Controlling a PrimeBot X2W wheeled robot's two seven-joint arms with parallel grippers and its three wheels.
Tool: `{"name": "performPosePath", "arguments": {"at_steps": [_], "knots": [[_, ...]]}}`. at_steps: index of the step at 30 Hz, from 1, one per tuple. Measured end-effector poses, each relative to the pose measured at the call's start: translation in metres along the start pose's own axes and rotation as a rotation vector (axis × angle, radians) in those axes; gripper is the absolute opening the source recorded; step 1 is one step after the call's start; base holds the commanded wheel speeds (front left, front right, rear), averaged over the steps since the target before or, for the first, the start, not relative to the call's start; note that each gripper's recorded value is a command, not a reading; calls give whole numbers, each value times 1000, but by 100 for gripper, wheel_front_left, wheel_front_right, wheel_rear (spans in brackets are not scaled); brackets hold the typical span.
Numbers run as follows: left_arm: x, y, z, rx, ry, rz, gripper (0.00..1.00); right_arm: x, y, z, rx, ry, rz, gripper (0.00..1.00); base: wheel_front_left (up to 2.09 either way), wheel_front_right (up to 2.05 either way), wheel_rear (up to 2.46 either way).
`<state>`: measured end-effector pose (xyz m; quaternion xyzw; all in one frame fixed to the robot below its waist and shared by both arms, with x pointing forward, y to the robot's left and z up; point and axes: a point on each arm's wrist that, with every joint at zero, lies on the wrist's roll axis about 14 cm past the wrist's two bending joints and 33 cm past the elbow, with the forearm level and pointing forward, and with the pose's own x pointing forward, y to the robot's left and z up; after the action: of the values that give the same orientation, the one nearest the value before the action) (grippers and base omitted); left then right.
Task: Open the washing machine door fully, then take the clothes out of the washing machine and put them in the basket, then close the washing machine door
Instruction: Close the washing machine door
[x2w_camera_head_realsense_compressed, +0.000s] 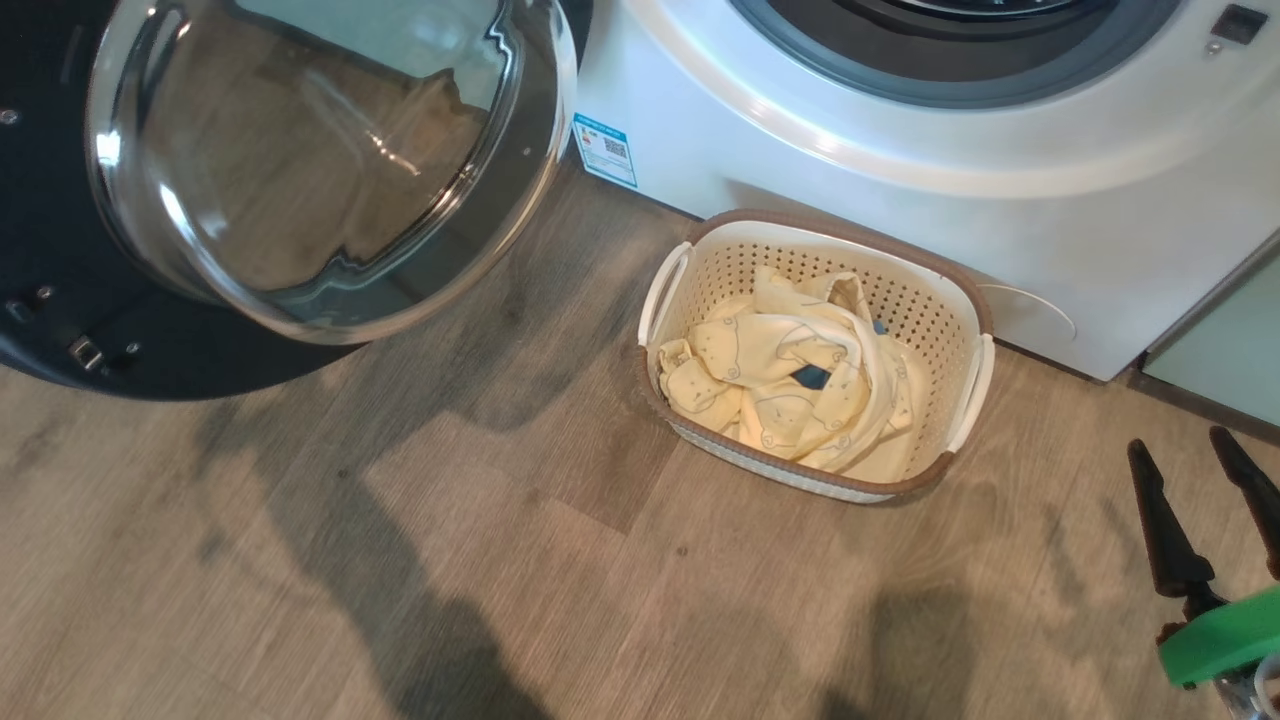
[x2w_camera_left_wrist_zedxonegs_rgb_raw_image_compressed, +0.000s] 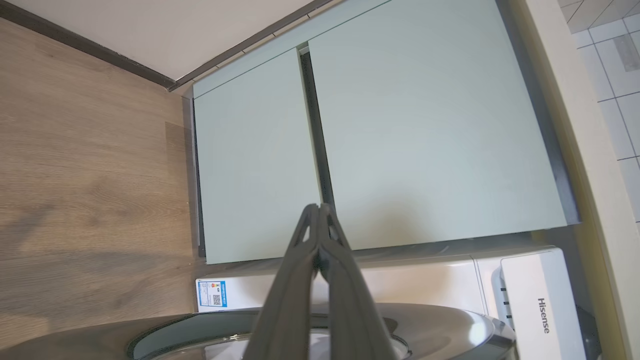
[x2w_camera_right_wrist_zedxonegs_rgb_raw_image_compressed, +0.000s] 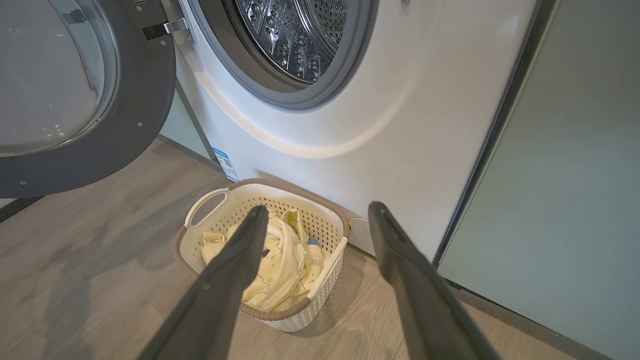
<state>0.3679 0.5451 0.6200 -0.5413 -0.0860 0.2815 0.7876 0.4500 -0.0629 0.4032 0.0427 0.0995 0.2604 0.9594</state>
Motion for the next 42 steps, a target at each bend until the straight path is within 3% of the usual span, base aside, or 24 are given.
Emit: {"name": "performPosePath", "arguments": {"at_steps": [20,42], "knots": [[3,-17,-48,114,257,-6,0,0,-4,14,-15,-32,-12,100,0,0,0],[-58,-34,-104,160,564,-135,0,-34,35,45,-3,-101,-7,100,0,0,0]]}}
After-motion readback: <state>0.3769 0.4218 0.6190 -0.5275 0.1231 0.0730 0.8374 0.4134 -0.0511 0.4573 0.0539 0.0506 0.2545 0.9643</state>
